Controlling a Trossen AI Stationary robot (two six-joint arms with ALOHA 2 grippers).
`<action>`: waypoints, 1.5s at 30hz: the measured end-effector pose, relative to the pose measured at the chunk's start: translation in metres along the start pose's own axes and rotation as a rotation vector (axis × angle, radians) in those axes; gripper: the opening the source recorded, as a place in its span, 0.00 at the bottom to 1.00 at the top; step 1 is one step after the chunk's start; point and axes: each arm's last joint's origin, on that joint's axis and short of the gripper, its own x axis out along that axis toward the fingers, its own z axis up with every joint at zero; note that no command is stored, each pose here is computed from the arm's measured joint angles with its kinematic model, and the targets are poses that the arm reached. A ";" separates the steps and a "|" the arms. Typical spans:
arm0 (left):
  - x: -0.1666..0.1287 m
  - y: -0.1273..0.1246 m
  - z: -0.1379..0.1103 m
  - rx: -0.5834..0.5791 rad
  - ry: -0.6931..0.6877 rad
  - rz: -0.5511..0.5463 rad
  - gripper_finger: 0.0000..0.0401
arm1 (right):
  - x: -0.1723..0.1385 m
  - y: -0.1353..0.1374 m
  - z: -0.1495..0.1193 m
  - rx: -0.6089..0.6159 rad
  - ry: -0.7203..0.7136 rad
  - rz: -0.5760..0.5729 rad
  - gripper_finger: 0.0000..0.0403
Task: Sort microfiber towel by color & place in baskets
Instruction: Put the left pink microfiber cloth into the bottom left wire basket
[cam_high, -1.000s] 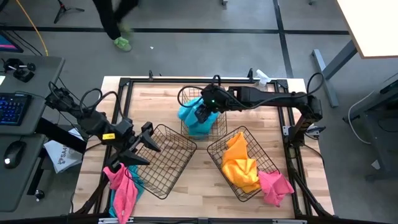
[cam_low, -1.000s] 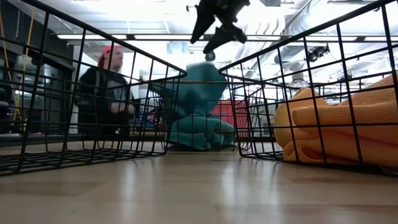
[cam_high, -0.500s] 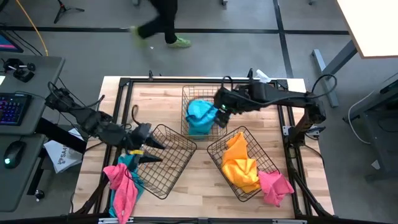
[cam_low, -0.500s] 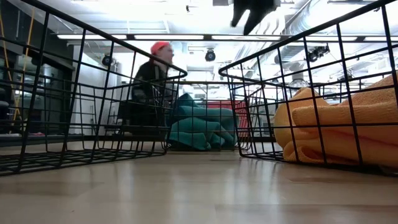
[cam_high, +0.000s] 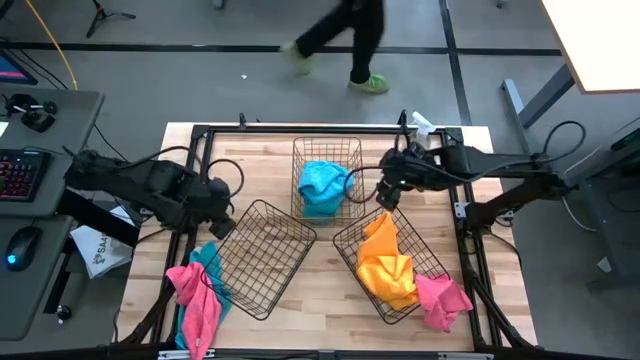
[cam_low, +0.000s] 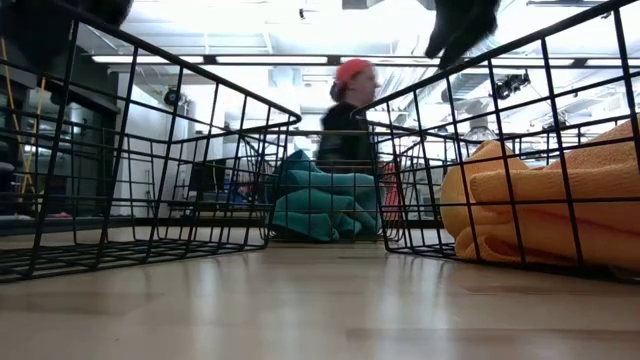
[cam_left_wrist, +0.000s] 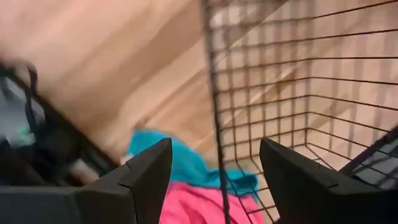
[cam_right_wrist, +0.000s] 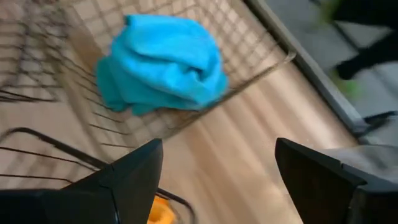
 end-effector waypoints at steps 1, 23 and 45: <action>0.006 0.004 0.000 -0.040 0.023 0.006 0.57 | 0.002 -0.002 -0.005 0.022 -0.014 0.032 0.76; 0.071 0.044 0.001 0.140 0.418 0.019 0.54 | 0.009 0.001 -0.011 0.203 -0.169 0.254 0.76; 0.050 0.027 -0.043 0.491 0.659 -0.132 0.29 | 0.009 0.001 -0.011 0.276 -0.165 0.267 0.76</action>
